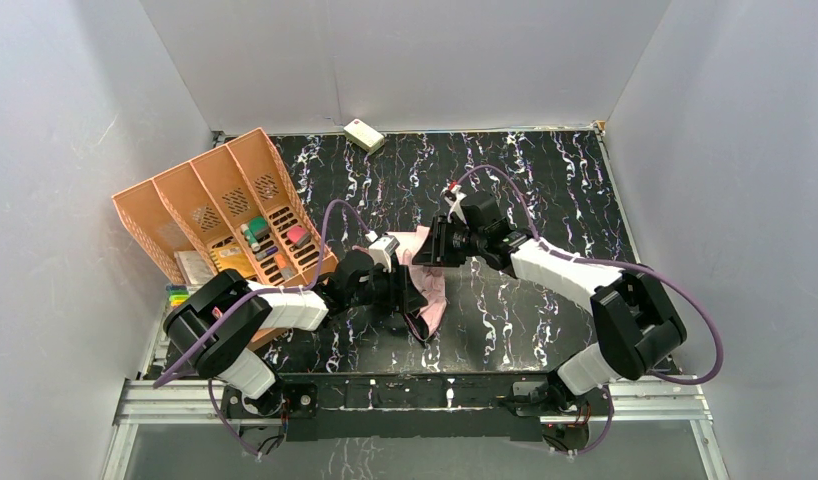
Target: Put away the umbrella
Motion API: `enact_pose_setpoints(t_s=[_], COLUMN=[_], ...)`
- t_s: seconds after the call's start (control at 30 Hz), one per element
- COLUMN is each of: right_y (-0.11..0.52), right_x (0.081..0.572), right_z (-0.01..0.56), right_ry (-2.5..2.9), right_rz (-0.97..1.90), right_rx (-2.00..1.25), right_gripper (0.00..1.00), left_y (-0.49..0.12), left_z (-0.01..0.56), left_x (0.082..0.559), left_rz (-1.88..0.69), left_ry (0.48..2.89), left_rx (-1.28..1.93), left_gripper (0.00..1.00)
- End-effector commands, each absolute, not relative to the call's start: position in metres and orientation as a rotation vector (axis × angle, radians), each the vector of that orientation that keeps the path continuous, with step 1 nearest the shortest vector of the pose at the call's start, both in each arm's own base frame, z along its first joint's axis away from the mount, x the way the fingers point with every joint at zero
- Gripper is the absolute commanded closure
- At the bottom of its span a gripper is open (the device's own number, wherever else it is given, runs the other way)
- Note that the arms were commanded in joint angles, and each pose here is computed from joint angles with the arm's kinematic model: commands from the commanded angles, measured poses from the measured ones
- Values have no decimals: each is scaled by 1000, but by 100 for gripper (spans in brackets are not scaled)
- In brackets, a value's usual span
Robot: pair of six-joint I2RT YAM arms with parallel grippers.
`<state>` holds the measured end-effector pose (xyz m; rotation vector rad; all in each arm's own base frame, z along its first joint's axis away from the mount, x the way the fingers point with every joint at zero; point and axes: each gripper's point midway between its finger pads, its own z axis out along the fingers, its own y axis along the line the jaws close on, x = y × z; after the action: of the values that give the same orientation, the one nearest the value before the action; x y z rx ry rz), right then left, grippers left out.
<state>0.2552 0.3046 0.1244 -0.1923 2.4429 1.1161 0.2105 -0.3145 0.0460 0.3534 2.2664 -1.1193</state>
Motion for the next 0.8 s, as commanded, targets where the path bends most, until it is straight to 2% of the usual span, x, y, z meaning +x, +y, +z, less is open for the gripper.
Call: enact_pose_setpoints(t_s=[0.0, 0.13, 0.47, 0.77], right_y=[316, 314, 305, 267], right_x=[263, 262, 244, 203], right_z=[137, 132, 128, 95], right_ry=[2380, 2399, 2363, 2480], right_rz=[1211, 1225, 1268, 1125], right_rx=[-198, -187, -324, -464], right_gripper=[58, 66, 99, 100], left_y=[-314, -313, -316, -319], left_z=[46, 48, 52, 53], left_x=[207, 207, 204, 202], left_rz=[-1115, -1114, -1148, -1177], left_ry=[2259, 2254, 2238, 2235], left_rx=[390, 390, 393, 405], left_gripper=[36, 35, 32, 31])
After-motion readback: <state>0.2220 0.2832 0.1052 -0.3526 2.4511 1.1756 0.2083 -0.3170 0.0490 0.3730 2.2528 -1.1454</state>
